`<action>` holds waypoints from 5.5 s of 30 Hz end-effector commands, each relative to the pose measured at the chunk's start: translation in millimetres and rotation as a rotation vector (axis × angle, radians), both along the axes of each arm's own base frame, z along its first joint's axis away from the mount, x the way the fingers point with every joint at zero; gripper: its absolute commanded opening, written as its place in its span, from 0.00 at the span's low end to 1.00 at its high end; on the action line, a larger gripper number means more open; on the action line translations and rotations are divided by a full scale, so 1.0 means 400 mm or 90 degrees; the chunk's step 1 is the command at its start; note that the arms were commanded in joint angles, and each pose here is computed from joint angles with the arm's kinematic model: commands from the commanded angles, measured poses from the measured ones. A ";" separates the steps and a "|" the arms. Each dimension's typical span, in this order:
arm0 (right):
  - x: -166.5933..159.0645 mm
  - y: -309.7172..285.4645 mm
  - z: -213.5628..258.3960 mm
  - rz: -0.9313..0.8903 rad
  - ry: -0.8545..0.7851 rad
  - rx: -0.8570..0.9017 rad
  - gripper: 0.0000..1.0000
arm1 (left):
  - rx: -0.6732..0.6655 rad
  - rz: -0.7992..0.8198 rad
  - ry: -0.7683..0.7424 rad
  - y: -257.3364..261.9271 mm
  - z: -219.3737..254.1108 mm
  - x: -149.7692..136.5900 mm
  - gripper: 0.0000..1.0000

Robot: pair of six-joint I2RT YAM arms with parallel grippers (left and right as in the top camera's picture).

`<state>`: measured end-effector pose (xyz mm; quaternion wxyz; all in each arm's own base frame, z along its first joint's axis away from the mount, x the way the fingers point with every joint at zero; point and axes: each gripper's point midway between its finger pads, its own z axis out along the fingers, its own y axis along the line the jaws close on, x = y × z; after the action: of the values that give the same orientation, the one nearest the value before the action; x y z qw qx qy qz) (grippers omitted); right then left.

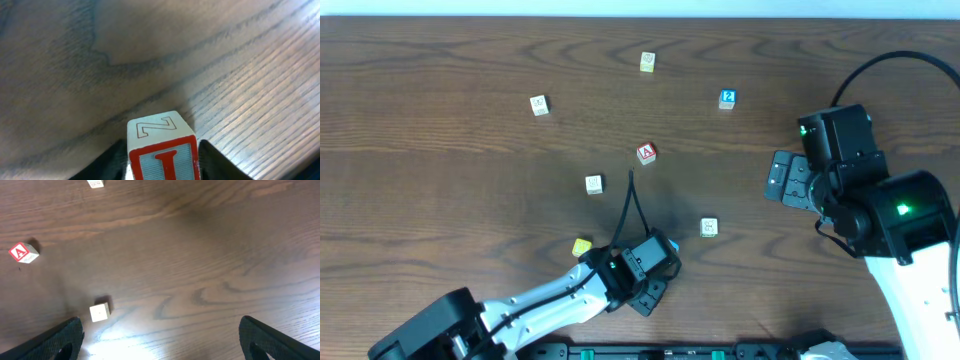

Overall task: Spell out Ai2
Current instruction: 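Lift the red I block and carry it toward the A block, then lower the red I block onto the table right of the A block, then open the left gripper and raise it off the I block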

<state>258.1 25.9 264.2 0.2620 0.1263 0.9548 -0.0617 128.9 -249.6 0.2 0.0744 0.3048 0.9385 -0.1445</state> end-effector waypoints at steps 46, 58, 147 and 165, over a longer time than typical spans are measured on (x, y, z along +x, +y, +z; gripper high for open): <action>0.019 0.011 0.036 -0.004 -0.052 0.033 0.99 | -0.063 0.304 -0.321 -0.049 0.267 0.569 0.17; -0.011 0.005 0.018 -0.014 -0.017 0.033 0.99 | -0.052 0.303 -0.256 -0.145 0.149 0.677 0.15; -0.037 0.000 0.004 -0.020 0.013 0.031 0.99 | 0.085 0.418 -0.148 -0.009 0.015 0.666 0.17; -0.039 0.000 0.004 -0.020 0.015 0.030 0.99 | 0.054 0.410 -0.132 -0.035 0.017 0.665 0.23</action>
<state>243.6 28.9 260.4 0.2385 0.1363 0.9605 -0.0452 391.8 -261.3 7.1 0.1979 0.0134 0.9794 -0.0378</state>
